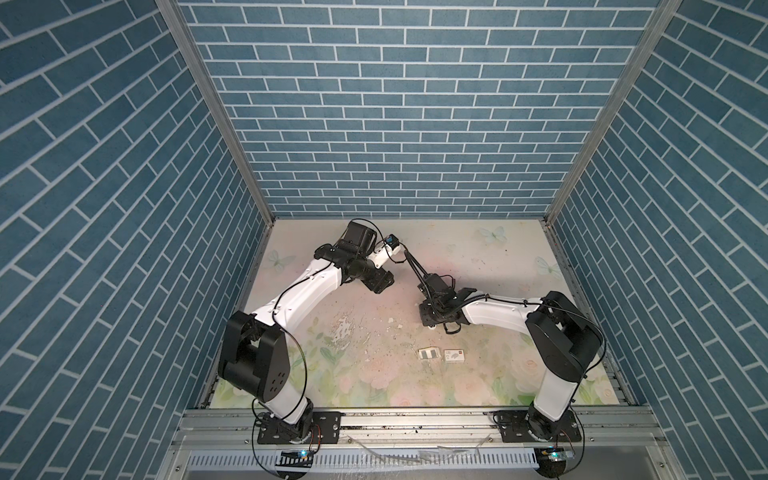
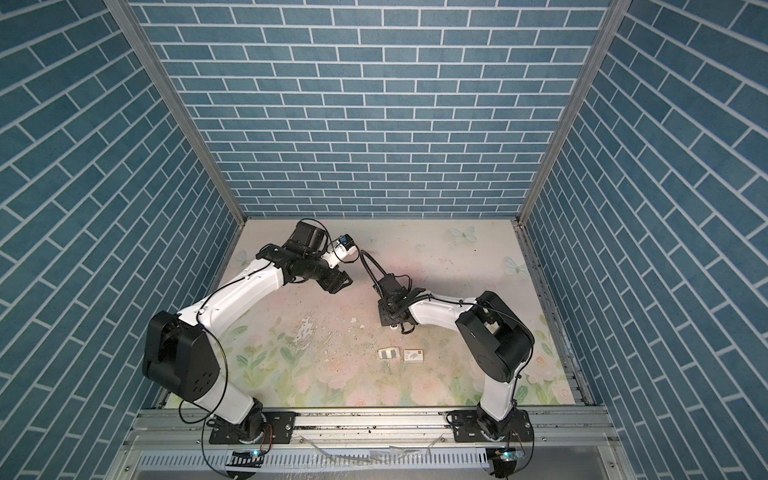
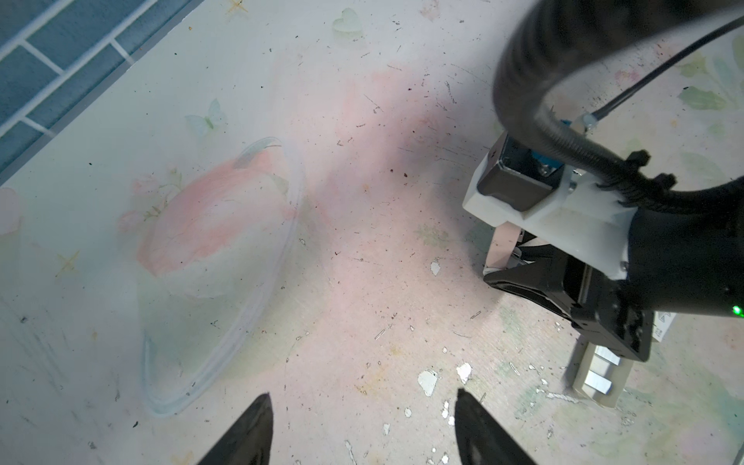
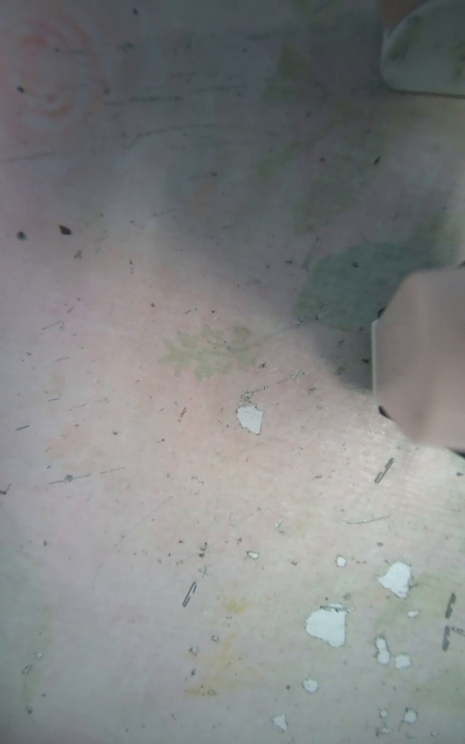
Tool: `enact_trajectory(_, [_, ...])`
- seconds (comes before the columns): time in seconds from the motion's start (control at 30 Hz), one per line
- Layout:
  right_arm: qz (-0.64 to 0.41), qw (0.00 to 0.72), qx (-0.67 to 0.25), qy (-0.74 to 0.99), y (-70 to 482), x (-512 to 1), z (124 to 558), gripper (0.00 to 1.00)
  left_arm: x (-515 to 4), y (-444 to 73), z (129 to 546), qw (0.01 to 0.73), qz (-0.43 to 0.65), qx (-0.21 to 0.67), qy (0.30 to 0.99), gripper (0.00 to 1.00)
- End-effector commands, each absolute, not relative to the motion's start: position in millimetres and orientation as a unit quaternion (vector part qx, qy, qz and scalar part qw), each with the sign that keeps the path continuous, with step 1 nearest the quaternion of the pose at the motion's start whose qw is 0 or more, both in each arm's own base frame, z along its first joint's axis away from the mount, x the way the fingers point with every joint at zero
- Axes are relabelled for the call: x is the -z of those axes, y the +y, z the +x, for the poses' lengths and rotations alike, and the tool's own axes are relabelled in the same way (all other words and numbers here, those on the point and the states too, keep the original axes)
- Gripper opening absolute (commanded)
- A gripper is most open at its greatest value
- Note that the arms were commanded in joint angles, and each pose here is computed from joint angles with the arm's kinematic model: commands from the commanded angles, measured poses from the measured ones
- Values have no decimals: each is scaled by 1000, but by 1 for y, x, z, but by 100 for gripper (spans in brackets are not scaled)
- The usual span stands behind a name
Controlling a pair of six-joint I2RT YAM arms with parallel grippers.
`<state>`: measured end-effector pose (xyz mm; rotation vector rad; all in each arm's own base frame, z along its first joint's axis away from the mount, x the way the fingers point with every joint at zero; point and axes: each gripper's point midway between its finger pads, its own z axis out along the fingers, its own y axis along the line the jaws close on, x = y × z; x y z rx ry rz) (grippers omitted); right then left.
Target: Load the staples into the stapler
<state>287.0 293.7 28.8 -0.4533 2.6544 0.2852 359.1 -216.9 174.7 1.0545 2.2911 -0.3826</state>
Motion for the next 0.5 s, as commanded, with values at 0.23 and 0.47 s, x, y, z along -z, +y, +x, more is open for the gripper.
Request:
enact_trajectory(0.23, [-161, 211, -82, 961, 292, -25, 285, 37, -162, -216, 354, 267, 391, 156, 867, 73])
enact_trajectory(0.47, [-162, 222, -83, 958, 292, -33, 285, 41, -163, -216, 354, 270, 390, 154, 867, 74])
